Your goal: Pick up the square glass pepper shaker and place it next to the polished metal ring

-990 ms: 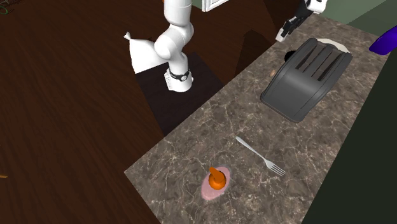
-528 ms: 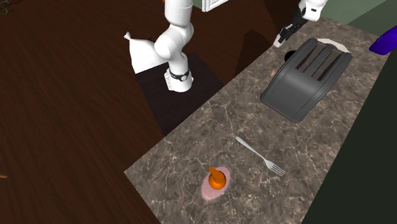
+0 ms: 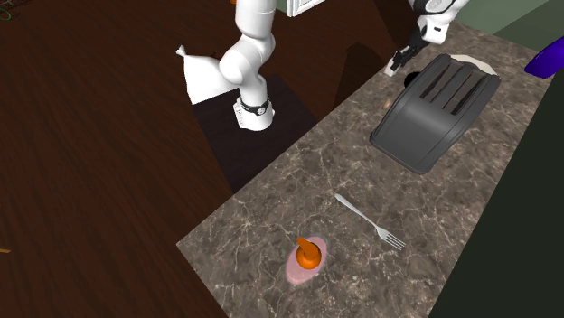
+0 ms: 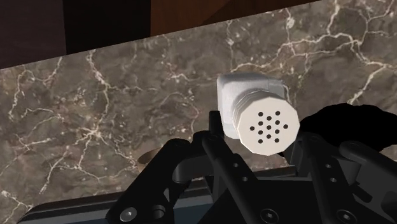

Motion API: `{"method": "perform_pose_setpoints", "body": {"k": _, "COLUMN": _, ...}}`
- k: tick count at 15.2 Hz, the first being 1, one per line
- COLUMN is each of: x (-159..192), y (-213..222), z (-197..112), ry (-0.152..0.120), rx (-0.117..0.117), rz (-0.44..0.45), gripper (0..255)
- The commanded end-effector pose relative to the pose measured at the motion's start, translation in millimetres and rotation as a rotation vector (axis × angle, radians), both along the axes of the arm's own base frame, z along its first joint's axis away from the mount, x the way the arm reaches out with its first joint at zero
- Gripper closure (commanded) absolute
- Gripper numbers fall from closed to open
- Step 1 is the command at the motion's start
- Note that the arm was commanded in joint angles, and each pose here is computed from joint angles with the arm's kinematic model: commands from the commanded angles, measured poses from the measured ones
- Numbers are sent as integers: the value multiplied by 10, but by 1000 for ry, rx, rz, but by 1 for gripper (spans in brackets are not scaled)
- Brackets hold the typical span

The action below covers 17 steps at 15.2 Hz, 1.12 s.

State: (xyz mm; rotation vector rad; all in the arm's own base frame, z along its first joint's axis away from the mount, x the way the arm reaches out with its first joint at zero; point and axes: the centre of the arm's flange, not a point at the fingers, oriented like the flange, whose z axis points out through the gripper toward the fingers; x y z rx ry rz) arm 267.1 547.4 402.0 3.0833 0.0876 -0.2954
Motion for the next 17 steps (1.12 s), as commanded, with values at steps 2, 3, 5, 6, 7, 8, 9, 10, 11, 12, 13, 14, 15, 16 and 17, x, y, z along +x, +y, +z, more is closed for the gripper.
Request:
{"method": "perform_pose_setpoints", "body": {"k": 2, "x": -3, "y": 0, "z": -167, "ry": 0, "rx": 0, "rz": 0, "gripper": 255}}
{"method": "perform_pose_setpoints", "body": {"k": 3, "x": -3, "y": 0, "z": -220, "ry": 0, "rx": 0, "rz": 0, "gripper": 255}}
{"method": "perform_pose_setpoints", "body": {"k": 5, "x": -3, "y": 0, "z": -325, "ry": 0, "rx": 0, "rz": 0, "gripper": 255}}
{"method": "perform_pose_setpoints", "body": {"k": 6, "x": -3, "y": 0, "z": -378, "ry": 0, "rx": 0, "rz": 0, "gripper": 255}}
{"method": "perform_pose_setpoints", "body": {"k": 7, "x": -3, "y": 0, "z": -431, "ry": 0, "rx": 0, "rz": 0, "gripper": 255}}
{"method": "perform_pose_setpoints", "body": {"k": 8, "x": -3, "y": 0, "z": -484, "ry": 0, "rx": 0, "rz": 0, "gripper": 255}}
{"method": "perform_pose_setpoints", "body": {"k": 9, "x": -3, "y": 0, "z": -536, "ry": 0, "rx": 0, "rz": 0, "gripper": 255}}
{"method": "perform_pose_setpoints", "body": {"k": 10, "x": -3, "y": 0, "z": -589, "ry": 0, "rx": 0, "rz": 0, "gripper": 255}}
{"method": "perform_pose_setpoints", "body": {"k": 11, "x": -4, "y": -1, "z": -609, "ry": 0, "rx": 0, "rz": 0, "gripper": 255}}
{"method": "perform_pose_setpoints", "body": {"k": 12, "x": -3, "y": 0, "z": -609, "ry": 0, "rx": 0, "rz": 0, "gripper": 255}}
{"method": "perform_pose_setpoints", "body": {"k": 13, "x": -3, "y": 0, "z": -609, "ry": 0, "rx": 0, "rz": 0, "gripper": 255}}
{"method": "perform_pose_setpoints", "body": {"k": 14, "x": -3, "y": 0, "z": -609, "ry": 0, "rx": 0, "rz": 0, "gripper": 255}}
{"method": "perform_pose_setpoints", "body": {"k": 15, "x": -3, "y": 0, "z": -609, "ry": 0, "rx": 0, "rz": 0, "gripper": 255}}
{"method": "perform_pose_setpoints", "body": {"k": 16, "x": -3, "y": 0, "z": -609, "ry": 0, "rx": 0, "rz": 0, "gripper": 255}}
{"method": "perform_pose_setpoints", "body": {"k": 17, "x": -3, "y": 0, "z": -609, "ry": 0, "rx": 0, "rz": 0, "gripper": 255}}
